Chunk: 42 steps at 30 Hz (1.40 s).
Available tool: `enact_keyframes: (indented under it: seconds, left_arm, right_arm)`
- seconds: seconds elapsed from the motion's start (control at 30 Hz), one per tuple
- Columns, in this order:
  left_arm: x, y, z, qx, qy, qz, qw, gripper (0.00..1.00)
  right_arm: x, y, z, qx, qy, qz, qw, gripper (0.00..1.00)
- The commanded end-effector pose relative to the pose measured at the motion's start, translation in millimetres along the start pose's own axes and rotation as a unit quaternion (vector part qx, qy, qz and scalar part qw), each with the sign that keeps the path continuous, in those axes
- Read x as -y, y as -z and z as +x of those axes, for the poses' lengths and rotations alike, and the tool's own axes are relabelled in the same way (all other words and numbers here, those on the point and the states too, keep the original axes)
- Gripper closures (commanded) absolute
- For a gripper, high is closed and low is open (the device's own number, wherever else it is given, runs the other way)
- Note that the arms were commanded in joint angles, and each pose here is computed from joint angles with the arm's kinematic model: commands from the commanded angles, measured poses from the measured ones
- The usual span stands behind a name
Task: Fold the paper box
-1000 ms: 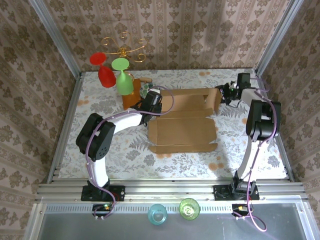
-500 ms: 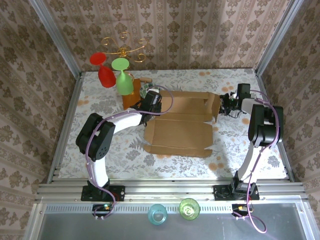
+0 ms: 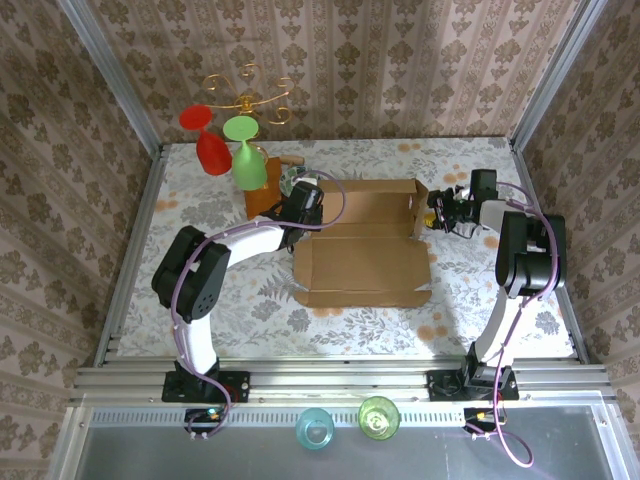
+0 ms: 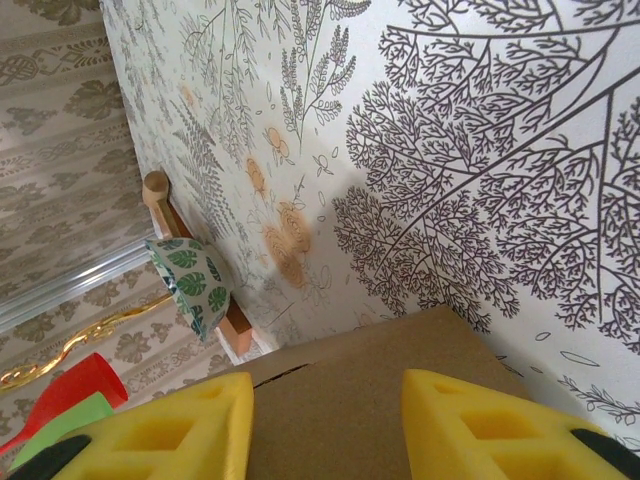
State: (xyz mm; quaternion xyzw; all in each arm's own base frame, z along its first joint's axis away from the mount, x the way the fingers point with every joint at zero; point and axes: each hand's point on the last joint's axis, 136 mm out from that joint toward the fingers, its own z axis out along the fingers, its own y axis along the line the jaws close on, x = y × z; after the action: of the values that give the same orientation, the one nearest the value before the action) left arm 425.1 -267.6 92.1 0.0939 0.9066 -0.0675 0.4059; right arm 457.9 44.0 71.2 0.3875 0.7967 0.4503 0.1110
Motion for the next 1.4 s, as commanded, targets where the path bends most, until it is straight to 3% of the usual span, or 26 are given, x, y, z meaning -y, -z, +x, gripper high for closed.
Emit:
enact_keyframes:
  seconds: [0.0,0.23,0.53,0.8,1.0,1.37]
  left_arm:
    - [-0.5,-5.9,6.1,-0.012,0.004,-0.001,1.0,1.0]
    - [-0.4,-4.6,5.3,-0.011,0.001,0.001,1.0,1.0]
    - [0.5,-7.4,5.8,-0.025,-0.028,0.006,0.999,1.0]
    - [-10.8,-9.5,9.7,-0.06,-0.049,-0.013,0.997,1.0]
    - [-11.1,-11.8,15.0,-0.069,-0.052,-0.014,0.996,1.0]
    - [-10.9,-12.7,16.9,-0.073,-0.057,-0.011,0.996,1.0]
  right_arm:
    - [-15.7,6.2,7.1,-0.002,0.015,-0.016,1.0,0.55]
    - [-27.4,18.6,15.9,0.015,0.097,0.005,0.995,0.66]
    - [-5.5,19.0,19.1,0.017,0.222,0.039,0.974,0.71]
    - [-6.7,25.1,26.1,0.026,0.278,0.041,0.959,0.71]
    - [-5.2,20.9,47.3,0.02,0.338,0.052,0.94,0.71]
    - [-6.5,19.1,53.5,0.02,0.396,0.076,0.915,0.68]
